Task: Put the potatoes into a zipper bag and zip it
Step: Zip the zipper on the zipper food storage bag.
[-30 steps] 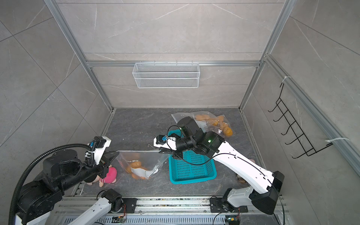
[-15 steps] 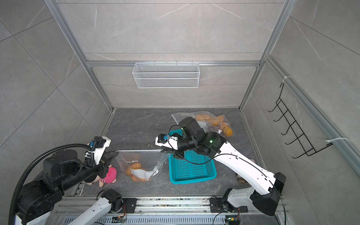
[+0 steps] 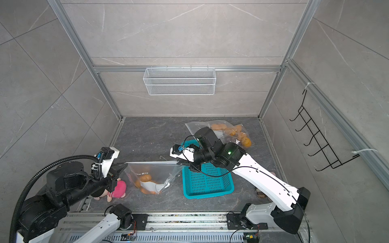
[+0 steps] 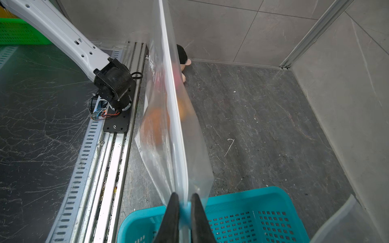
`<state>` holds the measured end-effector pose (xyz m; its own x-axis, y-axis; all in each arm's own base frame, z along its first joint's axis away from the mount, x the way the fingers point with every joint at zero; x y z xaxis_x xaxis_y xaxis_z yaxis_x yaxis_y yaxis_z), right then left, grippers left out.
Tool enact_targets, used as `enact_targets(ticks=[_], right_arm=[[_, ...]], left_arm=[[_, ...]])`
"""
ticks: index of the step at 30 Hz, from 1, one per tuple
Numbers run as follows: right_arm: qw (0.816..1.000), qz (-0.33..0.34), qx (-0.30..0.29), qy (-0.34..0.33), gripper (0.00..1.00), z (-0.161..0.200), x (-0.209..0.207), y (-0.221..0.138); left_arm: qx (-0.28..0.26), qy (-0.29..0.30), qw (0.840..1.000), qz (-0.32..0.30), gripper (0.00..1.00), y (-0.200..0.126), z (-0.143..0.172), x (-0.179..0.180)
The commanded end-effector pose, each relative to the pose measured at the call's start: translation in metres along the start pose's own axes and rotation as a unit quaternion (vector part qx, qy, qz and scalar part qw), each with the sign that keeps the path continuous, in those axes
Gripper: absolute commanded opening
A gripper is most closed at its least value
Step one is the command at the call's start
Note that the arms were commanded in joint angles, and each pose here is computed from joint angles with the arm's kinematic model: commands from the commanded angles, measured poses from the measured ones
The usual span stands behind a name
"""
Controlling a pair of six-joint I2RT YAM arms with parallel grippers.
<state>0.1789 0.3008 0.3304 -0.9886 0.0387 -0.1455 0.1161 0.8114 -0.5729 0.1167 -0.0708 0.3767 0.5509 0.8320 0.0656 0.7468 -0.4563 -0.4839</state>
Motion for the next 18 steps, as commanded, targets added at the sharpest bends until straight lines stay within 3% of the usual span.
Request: enact_targets(ticks=[1, 18], right_arm=[[0.997, 0.019, 0.063, 0.036, 0.02, 0.028, 0.001, -0.013], [0.999, 0.005, 0.036, 0.038, 0.02, 0.013, 0.003, -0.017]], left_arm=[[-0.036, 0.0, 0.997, -0.064, 0.0, -0.019, -0.012, 0.018], [-0.037, -0.001, 0.998, -0.057, 0.0, -0.016, -0.012, 0.016]])
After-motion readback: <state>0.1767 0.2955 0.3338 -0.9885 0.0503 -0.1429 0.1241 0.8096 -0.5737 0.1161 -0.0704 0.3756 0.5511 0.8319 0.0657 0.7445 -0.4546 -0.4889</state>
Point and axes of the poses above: each gripper's point midway between its finger pads, its own y axis out along the fingers, its own x axis along the line the jaws close on, z = x × y, the point moved 3 cm from there along -y, back along the fingers, and after that the axes turned 1 degree about y, right-handed, at the moved point
